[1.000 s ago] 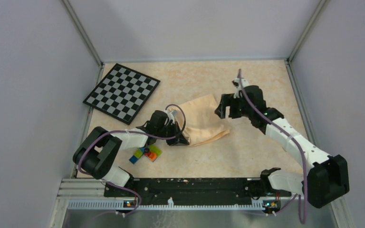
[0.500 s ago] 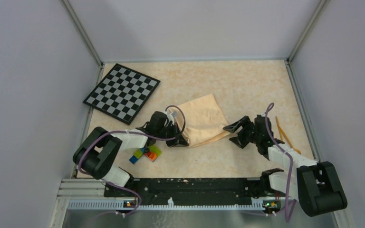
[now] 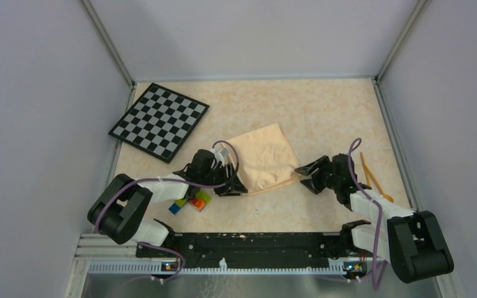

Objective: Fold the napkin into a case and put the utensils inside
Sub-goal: Fold the square-folded napkin at the center of the board, then pick up the square-folded napkin from the center of the board.

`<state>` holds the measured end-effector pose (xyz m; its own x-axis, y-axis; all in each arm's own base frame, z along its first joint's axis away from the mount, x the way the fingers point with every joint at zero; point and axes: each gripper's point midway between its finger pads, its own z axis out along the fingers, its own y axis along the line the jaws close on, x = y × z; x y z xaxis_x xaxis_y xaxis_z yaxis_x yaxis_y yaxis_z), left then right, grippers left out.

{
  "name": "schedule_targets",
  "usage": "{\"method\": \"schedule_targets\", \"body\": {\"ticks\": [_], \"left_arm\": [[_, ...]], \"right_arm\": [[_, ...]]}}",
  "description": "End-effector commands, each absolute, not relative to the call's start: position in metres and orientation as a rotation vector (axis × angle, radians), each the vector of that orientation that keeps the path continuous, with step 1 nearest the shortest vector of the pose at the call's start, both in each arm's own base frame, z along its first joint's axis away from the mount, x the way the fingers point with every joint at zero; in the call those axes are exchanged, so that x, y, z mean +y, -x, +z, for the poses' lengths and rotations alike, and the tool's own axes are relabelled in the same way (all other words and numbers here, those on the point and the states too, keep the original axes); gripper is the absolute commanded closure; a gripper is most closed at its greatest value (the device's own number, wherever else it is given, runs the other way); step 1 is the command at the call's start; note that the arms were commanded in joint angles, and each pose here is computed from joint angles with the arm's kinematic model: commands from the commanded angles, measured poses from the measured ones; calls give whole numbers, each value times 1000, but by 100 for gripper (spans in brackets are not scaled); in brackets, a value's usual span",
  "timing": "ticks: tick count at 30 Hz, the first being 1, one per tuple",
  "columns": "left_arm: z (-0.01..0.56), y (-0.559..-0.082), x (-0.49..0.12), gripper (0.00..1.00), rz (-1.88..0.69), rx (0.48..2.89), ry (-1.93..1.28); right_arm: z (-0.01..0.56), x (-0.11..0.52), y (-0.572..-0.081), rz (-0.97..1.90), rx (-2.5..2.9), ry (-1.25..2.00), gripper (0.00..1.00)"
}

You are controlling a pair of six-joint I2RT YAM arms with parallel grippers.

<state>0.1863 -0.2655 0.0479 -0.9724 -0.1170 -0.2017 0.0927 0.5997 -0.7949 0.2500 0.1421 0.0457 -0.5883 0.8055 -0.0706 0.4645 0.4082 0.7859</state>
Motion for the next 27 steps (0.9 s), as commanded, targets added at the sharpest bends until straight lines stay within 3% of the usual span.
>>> {"method": "schedule_targets", "body": {"ticks": [1,3,11,13,15,18,27], "left_arm": [[57,-193,-267,42,-1307,2536,3],[54,-194,-267,42,-1297,2547,9],[35,-190,-256,70,-1200,2603,17],[33,-188,-256,71,-1205,2608,14],[34,-187,-257,62,-1221,2608,2],[36,-185,-260,59,-1239,2606,-27],[9,-172,-245,85,-1127,2701,-66]], "right_arm": [[52,135,-258,971,2229,-1051,44],[51,130,-257,918,2246,-1026,44],[55,120,-262,750,2343,-831,46],[55,120,-263,730,2374,-792,46],[52,122,-263,730,2390,-786,46],[50,121,-263,719,2389,-790,47],[43,127,-259,713,2433,-764,48]]}}
